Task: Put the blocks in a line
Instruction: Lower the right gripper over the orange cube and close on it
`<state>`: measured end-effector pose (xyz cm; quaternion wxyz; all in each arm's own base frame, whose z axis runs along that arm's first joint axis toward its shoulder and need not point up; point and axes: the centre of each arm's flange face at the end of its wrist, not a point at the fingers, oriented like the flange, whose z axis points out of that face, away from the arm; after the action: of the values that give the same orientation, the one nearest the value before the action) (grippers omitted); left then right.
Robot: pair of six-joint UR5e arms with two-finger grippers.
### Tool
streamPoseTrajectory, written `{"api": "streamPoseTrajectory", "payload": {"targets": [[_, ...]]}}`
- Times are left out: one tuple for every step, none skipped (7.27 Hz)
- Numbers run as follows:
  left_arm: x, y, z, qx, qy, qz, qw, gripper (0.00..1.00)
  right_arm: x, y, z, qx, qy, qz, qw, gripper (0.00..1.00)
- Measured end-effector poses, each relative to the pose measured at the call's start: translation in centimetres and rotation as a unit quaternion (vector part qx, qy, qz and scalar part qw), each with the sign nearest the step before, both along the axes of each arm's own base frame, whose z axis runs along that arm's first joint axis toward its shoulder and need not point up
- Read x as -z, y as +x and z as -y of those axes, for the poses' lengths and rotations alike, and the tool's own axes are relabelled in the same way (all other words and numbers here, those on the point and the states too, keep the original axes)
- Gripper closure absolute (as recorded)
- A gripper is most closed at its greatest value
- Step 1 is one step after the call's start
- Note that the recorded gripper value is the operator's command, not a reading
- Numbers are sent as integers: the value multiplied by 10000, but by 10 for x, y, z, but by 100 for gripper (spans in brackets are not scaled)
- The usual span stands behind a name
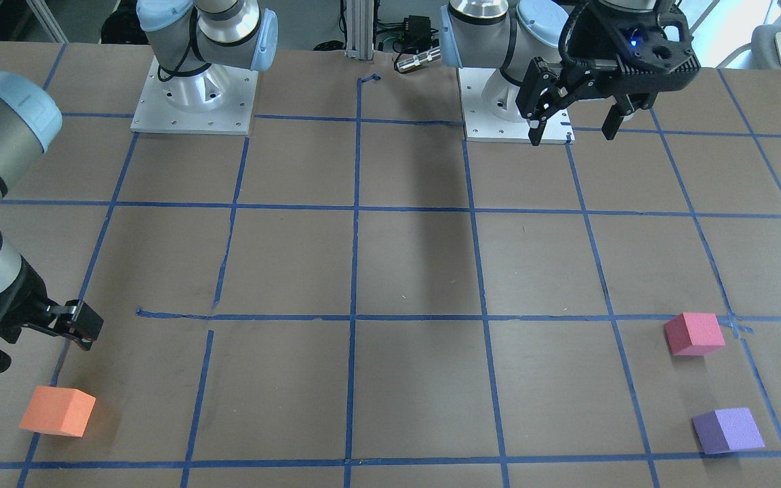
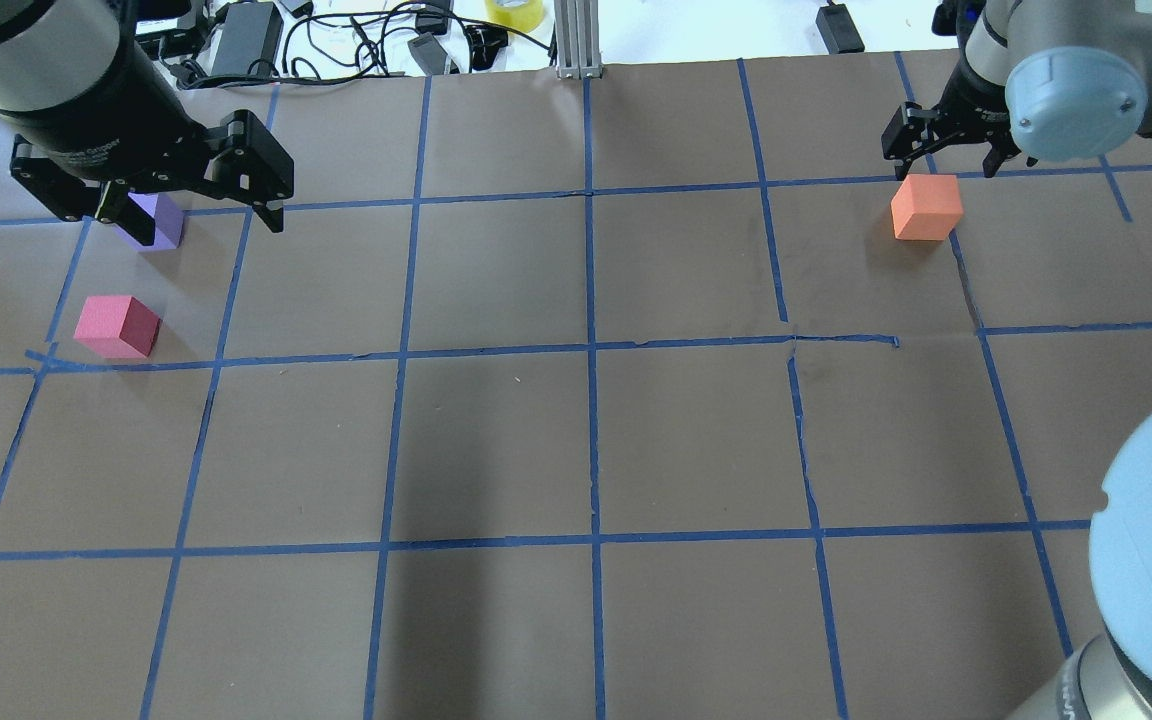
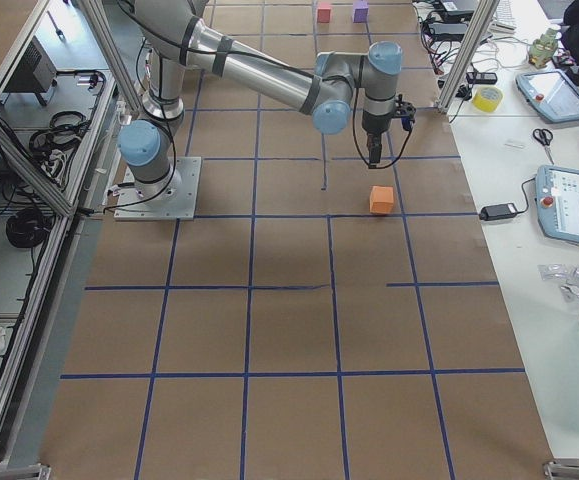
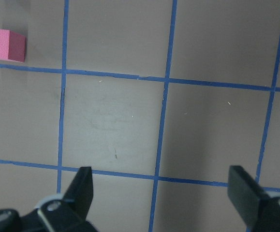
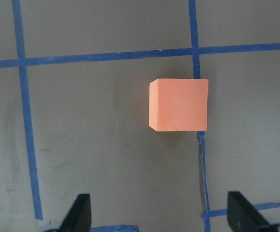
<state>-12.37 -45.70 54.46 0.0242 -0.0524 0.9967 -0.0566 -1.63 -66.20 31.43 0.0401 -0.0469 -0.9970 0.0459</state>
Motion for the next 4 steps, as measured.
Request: {"api": "streamPoseTrajectory", "payload": {"targets": [[0, 0, 0, 0, 2, -1, 10000, 0, 24, -12, 9, 93, 0, 84, 9999, 0], [0, 0, 0, 0, 5, -3, 10000, 0, 46, -24, 18, 148, -60, 106, 9998, 0], [0, 0, 0, 1, 3, -3, 10000, 0, 61, -32, 24, 150, -125, 101, 9998, 0], [0, 0, 0, 0, 3, -3, 10000, 0, 72, -37, 29, 159, -163, 105, 9997, 0]]}}
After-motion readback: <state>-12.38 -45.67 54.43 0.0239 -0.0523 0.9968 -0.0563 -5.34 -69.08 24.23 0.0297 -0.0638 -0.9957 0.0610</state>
